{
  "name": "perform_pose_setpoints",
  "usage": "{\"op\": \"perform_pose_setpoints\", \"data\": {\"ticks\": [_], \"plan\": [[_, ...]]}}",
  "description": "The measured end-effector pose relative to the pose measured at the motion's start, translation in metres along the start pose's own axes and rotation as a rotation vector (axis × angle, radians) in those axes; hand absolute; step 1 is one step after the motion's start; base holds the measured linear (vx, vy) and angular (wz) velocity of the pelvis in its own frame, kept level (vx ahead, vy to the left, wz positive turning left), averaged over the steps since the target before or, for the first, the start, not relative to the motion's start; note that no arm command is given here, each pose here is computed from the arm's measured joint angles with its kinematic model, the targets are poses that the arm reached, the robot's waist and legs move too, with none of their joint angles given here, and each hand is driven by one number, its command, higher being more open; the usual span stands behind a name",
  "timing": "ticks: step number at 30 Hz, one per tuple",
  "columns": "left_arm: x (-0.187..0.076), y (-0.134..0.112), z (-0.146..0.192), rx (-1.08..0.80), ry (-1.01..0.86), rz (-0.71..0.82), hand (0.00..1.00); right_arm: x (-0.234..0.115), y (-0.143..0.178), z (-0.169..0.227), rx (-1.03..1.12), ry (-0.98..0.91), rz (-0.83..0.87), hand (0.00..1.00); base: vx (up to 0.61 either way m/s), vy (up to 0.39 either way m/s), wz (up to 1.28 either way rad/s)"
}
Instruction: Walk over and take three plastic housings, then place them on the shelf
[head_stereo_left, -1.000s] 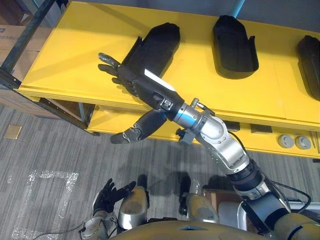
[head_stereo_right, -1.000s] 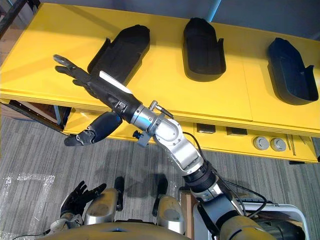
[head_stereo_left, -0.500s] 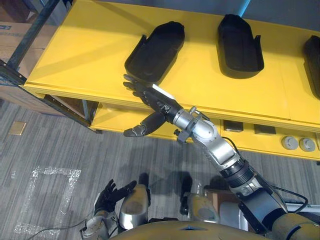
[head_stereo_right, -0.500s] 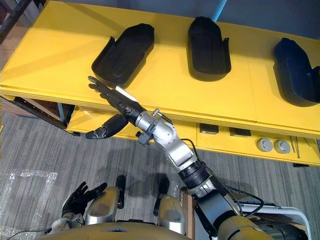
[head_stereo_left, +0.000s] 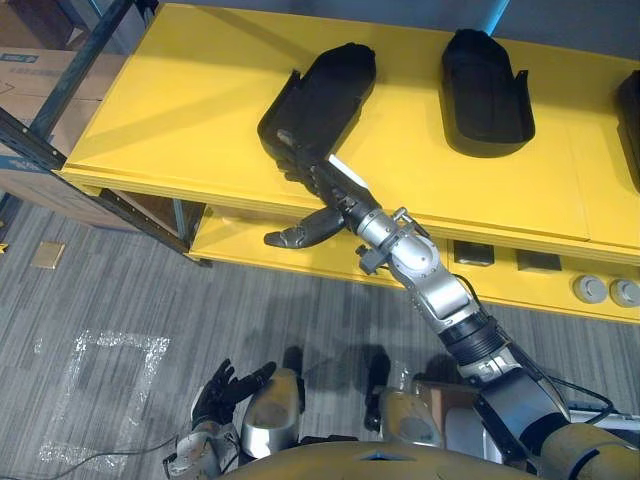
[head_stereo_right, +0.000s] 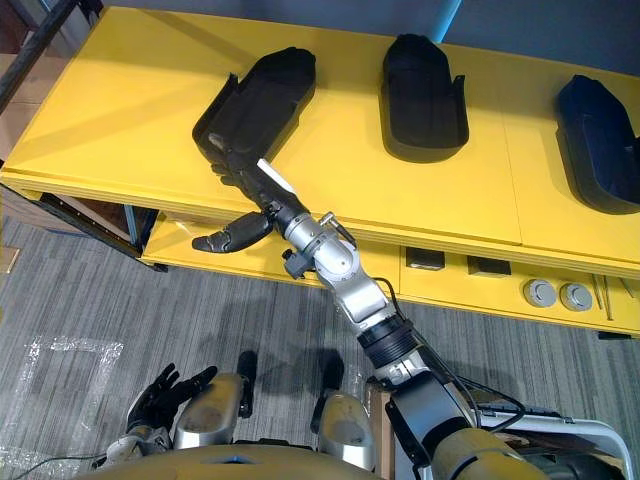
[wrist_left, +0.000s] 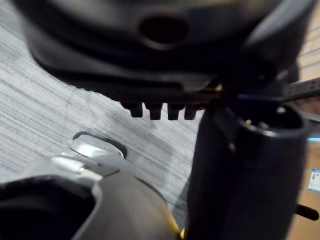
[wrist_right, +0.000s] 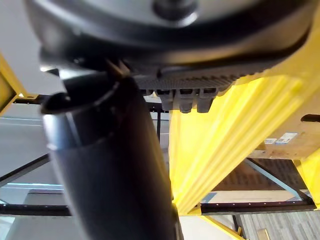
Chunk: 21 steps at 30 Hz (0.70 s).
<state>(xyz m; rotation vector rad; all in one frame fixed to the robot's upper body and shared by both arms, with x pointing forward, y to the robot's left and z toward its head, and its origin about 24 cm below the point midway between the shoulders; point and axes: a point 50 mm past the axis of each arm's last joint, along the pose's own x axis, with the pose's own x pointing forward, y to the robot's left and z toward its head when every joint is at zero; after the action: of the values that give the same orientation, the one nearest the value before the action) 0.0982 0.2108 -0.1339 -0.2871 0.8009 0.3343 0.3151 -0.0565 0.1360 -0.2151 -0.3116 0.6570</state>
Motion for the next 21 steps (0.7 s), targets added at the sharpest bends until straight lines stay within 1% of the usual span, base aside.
{"op": "perform_pose_setpoints", "data": {"ticks": [7, 13, 18, 21], "plan": [[0.000, -0.002, 0.000, -0.002, 0.007, -0.007, 1.00, 0.003, -0.017, 0.003, -0.001, -0.005, -0.094, 1.00, 0.00, 0.000, 0.00], [0.000, -0.004, -0.001, 0.003, 0.010, -0.015, 1.00, 0.004, -0.017, 0.003, 0.002, -0.008, -0.134, 1.00, 0.00, 0.000, 0.00], [0.000, -0.006, -0.001, 0.014, 0.008, -0.021, 1.00, 0.009, -0.018, 0.001, -0.018, 0.012, -0.141, 1.00, 0.00, 0.000, 0.00], [0.000, -0.005, 0.001, 0.007, -0.022, 0.042, 1.00, 0.011, -0.018, 0.001, -0.015, 0.006, -0.111, 1.00, 0.00, 0.000, 0.00]]}}
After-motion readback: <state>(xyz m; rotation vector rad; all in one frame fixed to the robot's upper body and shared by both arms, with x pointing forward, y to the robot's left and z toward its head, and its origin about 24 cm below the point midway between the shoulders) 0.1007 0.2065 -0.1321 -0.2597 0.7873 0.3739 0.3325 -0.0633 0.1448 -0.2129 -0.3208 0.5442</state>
